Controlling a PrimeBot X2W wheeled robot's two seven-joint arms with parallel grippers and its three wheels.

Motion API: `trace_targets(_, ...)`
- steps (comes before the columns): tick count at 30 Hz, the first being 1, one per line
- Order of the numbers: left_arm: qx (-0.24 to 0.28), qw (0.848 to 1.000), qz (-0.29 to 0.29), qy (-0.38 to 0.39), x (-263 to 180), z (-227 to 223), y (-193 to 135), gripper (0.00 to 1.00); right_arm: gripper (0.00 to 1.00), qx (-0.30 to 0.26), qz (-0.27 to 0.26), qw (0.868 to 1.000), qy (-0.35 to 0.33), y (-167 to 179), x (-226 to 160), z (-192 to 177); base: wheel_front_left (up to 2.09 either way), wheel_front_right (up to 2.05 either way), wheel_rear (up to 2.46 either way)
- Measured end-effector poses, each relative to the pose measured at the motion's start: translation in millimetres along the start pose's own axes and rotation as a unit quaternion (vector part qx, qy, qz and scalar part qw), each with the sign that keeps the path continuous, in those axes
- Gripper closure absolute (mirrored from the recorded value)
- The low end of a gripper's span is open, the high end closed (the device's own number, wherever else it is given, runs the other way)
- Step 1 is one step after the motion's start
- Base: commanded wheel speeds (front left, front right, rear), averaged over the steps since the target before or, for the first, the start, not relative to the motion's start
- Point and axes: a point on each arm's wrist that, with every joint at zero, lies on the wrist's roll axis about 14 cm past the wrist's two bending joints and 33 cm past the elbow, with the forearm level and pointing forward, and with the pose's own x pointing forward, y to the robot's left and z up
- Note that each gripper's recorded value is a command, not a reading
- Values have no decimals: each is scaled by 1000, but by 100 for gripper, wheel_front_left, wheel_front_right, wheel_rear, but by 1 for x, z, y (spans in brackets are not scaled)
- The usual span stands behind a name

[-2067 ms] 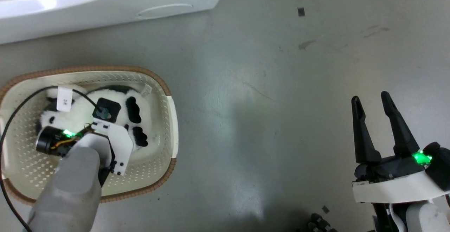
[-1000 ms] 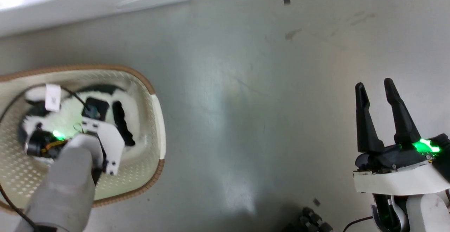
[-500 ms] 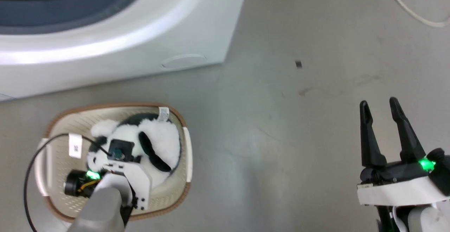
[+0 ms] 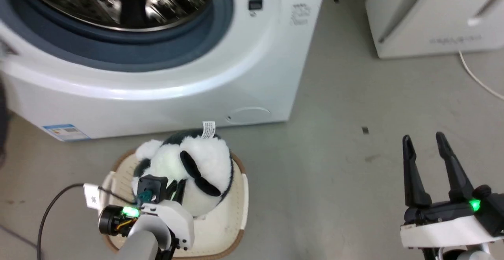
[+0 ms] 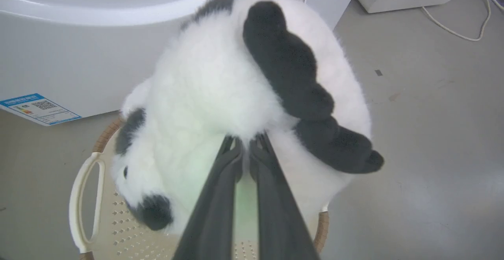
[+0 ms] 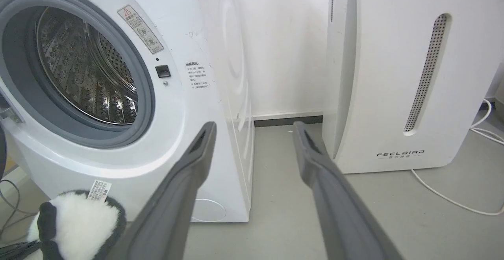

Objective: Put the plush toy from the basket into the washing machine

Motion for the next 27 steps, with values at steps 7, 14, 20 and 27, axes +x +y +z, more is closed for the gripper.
trace_targets(7, -21, 993, 28, -110, -36, 51, 7, 100, 0, 9, 23, 999, -21, 16, -4, 15, 0, 0, 0)
trace_targets(14, -18, 975, 32, -221, -61, 113, 12, 100, 0, 10, 27, 999, -27, 19, -8, 20, 0, 0, 0)
trace_targets(20, -2, 950, 36, -309, -70, 171, 22, 100, 0, 7, 19, 1000, -17, 14, -7, 13, 0, 0, 0)
trace_targets(27, 22, 924, 29, -380, -51, 230, 36, 100, 0, 1, 1, 1000, 8, 1, 0, -6, 0, 0, 0)
